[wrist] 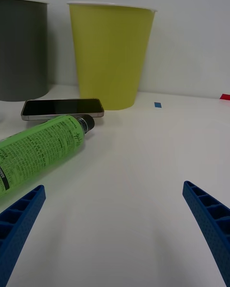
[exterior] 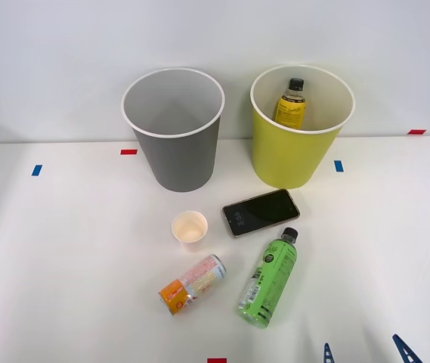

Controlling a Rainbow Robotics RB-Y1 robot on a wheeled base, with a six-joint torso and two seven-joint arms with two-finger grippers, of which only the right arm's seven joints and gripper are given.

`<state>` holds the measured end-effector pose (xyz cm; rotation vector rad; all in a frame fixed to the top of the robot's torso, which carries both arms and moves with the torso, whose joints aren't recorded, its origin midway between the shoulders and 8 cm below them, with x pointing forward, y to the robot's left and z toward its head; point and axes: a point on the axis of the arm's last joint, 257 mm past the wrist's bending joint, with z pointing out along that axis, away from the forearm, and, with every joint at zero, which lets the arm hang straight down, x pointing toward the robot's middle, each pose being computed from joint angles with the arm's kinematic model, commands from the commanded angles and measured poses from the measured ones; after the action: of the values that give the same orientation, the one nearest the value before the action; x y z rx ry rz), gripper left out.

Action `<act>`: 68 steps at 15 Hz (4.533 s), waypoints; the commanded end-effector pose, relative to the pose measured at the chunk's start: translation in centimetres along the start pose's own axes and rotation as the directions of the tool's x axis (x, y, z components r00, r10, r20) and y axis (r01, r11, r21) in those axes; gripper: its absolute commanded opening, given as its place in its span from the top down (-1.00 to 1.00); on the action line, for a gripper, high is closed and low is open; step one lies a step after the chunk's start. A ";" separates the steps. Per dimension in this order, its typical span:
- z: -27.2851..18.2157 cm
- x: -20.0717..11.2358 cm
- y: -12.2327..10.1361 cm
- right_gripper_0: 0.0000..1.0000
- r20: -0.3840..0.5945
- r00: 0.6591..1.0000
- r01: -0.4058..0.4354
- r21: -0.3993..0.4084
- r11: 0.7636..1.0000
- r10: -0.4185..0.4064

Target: Put cans in the gray bin, plastic bottles in the light green bin

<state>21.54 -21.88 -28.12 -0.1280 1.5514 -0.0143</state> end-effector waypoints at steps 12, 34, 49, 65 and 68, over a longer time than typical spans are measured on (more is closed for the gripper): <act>5.2 -1.1 -2.8 -1.00 -0.165 0.986 0.028 -0.040 0.999 -0.034; 10.9 -5.2 4.2 -1.00 -0.745 0.336 -0.567 0.329 0.755 0.576; 16.6 -3.1 8.7 -1.00 -0.707 0.230 -0.471 0.520 0.713 0.668; 18.2 0.5 9.5 -1.00 -0.702 0.231 -0.396 0.565 0.724 0.674; 18.2 0.8 9.5 -1.00 -0.707 0.234 -0.387 0.562 0.731 0.668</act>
<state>39.12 -11.17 -29.41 0.8262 2.5909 0.3200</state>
